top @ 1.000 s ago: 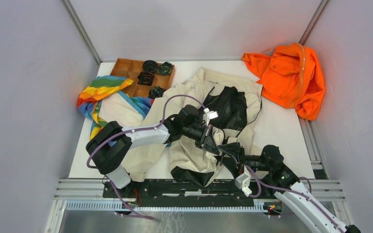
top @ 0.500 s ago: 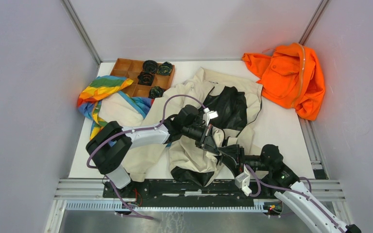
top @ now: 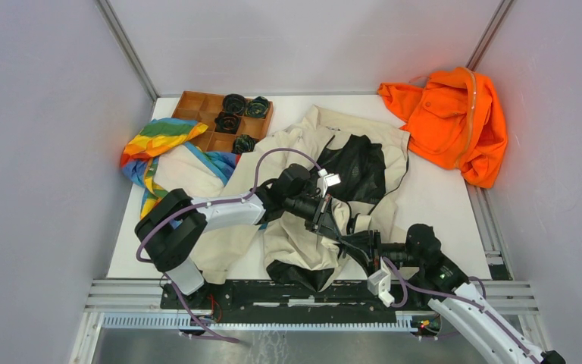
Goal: Zip up the jacket
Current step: Zip the zipper on the jacket.
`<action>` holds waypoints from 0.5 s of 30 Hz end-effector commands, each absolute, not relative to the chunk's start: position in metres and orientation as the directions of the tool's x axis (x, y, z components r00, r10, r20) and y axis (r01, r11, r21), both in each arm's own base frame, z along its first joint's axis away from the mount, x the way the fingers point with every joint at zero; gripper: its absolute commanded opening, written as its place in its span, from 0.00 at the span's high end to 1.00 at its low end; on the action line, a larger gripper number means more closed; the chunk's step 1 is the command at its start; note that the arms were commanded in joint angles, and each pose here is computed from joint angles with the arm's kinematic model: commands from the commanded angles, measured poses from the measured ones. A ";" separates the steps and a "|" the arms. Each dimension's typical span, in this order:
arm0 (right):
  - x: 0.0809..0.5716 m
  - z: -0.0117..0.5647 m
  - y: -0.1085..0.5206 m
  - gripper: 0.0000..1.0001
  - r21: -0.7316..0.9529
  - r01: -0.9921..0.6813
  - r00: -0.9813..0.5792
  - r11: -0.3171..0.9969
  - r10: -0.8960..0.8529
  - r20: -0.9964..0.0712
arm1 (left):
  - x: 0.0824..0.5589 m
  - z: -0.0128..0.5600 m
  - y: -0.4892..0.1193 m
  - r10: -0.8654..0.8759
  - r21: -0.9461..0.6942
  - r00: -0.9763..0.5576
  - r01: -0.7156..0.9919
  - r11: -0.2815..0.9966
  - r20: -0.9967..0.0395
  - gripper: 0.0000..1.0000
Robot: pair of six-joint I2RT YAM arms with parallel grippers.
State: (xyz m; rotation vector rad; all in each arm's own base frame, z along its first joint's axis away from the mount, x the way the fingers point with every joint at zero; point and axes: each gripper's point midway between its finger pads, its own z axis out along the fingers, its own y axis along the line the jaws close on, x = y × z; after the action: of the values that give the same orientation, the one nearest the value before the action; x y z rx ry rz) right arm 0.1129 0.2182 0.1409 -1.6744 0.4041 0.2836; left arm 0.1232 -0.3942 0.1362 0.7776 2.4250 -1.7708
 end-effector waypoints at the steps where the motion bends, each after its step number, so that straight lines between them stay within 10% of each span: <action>1: 0.108 0.167 0.220 0.66 -0.926 -0.363 0.932 -0.104 -0.059 -0.359 | 0.118 0.140 -0.396 0.383 -0.898 -0.875 0.392 0.201 -0.297 0.98; 15: 0.096 0.164 0.218 0.75 -0.922 -0.352 0.936 -0.161 -0.030 -0.352 | 0.118 0.139 -0.397 0.386 -0.899 -0.875 0.389 0.202 -0.292 0.98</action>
State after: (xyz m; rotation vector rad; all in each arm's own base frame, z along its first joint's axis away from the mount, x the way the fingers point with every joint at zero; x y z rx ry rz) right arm 0.1032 0.2162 0.1407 -1.7309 0.3797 0.3103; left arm 0.1229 -0.3942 0.1358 0.7782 2.4271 -1.7724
